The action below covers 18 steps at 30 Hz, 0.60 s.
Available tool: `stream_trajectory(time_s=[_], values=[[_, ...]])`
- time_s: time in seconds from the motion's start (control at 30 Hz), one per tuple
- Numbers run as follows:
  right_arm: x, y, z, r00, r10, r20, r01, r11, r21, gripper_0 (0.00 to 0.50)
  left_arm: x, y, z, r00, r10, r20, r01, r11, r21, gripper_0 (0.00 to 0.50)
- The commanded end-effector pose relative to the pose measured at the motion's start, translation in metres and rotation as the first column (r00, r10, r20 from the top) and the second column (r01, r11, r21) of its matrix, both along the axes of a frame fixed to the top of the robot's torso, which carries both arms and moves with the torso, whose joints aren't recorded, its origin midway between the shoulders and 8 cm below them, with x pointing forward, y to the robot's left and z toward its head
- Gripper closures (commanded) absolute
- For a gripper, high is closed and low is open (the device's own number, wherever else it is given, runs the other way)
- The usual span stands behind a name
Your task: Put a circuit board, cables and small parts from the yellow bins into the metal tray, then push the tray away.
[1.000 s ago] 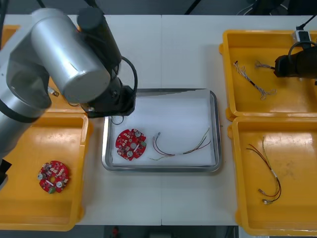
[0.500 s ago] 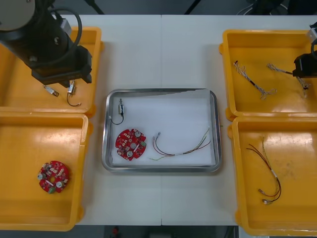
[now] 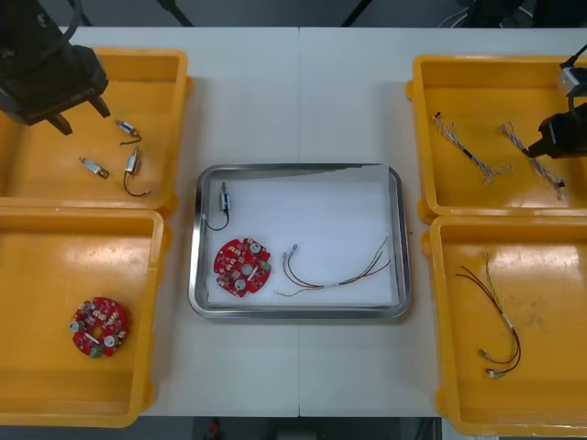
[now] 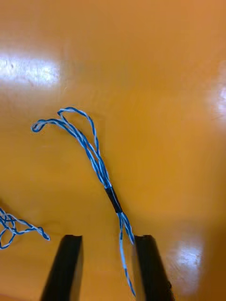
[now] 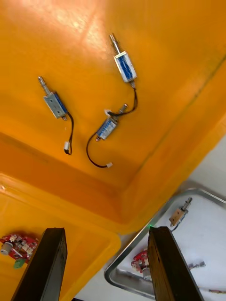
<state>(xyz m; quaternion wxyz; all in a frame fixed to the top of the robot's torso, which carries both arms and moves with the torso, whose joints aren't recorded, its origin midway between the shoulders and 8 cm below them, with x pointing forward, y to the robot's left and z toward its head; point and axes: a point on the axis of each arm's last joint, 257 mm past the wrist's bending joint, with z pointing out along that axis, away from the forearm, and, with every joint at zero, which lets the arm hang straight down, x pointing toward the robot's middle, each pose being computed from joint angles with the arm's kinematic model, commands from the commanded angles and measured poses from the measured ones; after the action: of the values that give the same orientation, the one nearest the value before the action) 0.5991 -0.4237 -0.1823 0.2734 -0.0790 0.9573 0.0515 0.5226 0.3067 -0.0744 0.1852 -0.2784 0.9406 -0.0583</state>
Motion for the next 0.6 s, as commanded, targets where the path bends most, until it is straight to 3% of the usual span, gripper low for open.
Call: stream_trajectory(time_s=[0.03,0.2,0.47,0.6], values=[[-0.009,-0.021,0.005,0.999,0.041,-0.012,-0.042,0.995,-0.093,0.0,0.021,0.047,0.044,0.994,-0.006,0.109,0.002,0.999,0.035,0.0],[-0.009,-0.021,0.004,0.994,0.104,-0.03,-0.108,0.977,-0.183,0.0,0.028,0.068,0.038,0.993,-0.054,0.107,0.047,0.997,0.066,0.0],[0.0,-0.003,0.013,0.986,0.166,-0.016,-0.166,0.963,-0.214,0.0,0.047,0.095,0.024,0.99,0.024,0.142,-0.034,0.997,0.066,0.0],[0.008,0.004,0.02,0.983,0.182,0.0,-0.177,0.958,-0.225,0.0,0.056,0.103,0.012,0.987,0.048,0.154,-0.063,0.993,0.097,0.0]])
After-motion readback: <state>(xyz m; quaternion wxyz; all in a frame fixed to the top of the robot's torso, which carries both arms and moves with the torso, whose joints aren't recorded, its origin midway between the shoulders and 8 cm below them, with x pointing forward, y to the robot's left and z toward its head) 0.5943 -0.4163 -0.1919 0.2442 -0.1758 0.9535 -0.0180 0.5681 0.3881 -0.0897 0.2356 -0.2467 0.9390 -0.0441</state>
